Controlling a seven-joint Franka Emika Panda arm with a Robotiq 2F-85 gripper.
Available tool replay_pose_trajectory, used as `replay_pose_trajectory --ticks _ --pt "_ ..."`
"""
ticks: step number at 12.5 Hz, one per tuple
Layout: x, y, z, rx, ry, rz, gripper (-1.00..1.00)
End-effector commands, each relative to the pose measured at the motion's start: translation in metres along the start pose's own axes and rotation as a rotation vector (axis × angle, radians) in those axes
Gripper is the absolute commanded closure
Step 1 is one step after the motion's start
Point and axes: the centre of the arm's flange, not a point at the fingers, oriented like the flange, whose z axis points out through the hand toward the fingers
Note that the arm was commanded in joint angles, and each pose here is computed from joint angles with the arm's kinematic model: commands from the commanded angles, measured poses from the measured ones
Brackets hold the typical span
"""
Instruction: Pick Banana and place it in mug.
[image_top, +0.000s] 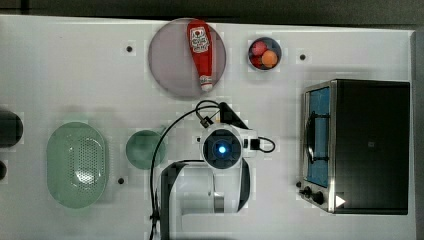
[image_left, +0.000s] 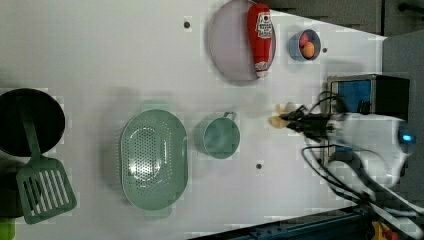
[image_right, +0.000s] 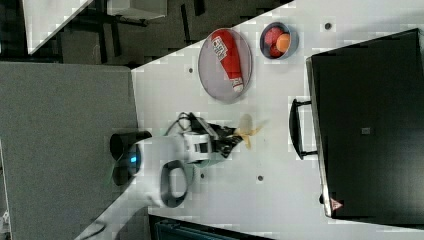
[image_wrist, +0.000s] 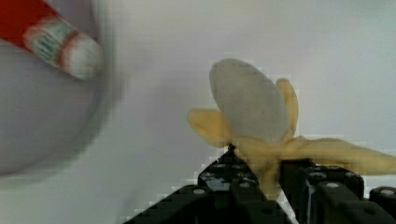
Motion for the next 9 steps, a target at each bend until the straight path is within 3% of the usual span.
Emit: replay_pose_trajectory --ticks 1,6,9 --pt "0.012 -0.008 -0.117 0.034 0.037 -0.001 0.53" --pt "-0.038 -0.031 -0.245 -0.133 -0.067 -0.077 0.53" --pt "-0.092 -0.078 -0.274 -0.128 -0.061 -0.026 0.53"
